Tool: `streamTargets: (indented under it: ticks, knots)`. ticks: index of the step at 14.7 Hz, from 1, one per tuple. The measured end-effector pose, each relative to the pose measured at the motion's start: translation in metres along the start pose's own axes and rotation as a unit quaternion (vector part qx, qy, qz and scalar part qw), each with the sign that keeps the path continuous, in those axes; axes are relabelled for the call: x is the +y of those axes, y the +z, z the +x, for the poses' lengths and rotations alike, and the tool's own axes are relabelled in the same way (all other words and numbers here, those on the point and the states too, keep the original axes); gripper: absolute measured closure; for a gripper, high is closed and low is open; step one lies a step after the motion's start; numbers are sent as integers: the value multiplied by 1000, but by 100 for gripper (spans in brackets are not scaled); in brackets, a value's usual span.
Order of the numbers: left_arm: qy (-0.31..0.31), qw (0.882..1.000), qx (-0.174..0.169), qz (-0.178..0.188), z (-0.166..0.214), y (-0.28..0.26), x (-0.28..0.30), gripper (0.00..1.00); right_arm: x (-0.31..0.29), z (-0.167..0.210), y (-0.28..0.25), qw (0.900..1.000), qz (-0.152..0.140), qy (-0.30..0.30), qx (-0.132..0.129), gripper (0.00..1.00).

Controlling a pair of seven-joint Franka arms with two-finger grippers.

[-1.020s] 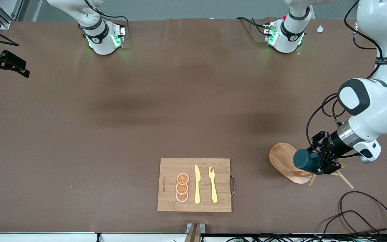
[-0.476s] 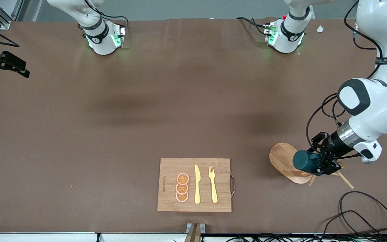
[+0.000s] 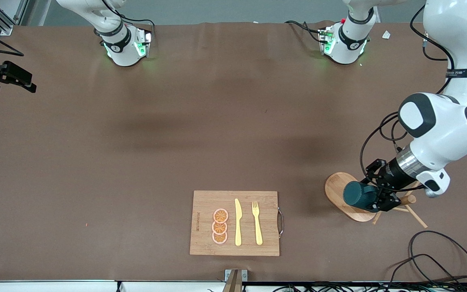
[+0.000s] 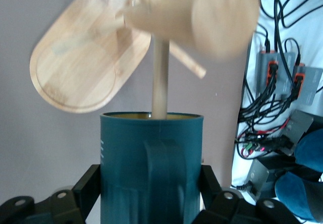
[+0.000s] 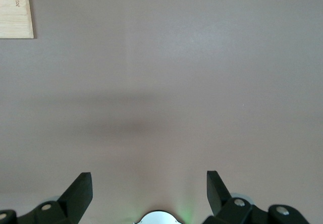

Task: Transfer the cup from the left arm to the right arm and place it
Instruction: 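Close the left gripper on the teal mug's body, then lift the mug off the stand and carry it toward the table center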

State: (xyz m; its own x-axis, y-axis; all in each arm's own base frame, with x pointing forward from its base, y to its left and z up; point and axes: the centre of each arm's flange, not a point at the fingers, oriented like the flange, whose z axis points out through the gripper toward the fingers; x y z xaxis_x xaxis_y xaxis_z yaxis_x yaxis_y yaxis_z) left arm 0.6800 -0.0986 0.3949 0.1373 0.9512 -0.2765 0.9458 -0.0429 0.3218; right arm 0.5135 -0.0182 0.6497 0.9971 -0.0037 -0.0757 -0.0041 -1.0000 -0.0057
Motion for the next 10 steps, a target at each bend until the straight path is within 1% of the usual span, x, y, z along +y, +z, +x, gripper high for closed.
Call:
streamTargets:
  ticks: [3,6,8,10]
  knots:
    - [2,1000,-10,-1,-38,2,2,16,1,0,0,1000,0,-7,0,0]
    - [9,1000,-24,3,-96,8,-3,16,2,0,0,1000,0,-7,0,0]
    - [33,999,-26,8,-145,13,-12,16,3,0,0,1000,0,-8,0,0]
    - [83,996,-12,17,-197,25,-28,16,3,0,0,1000,0,-8,0,0]
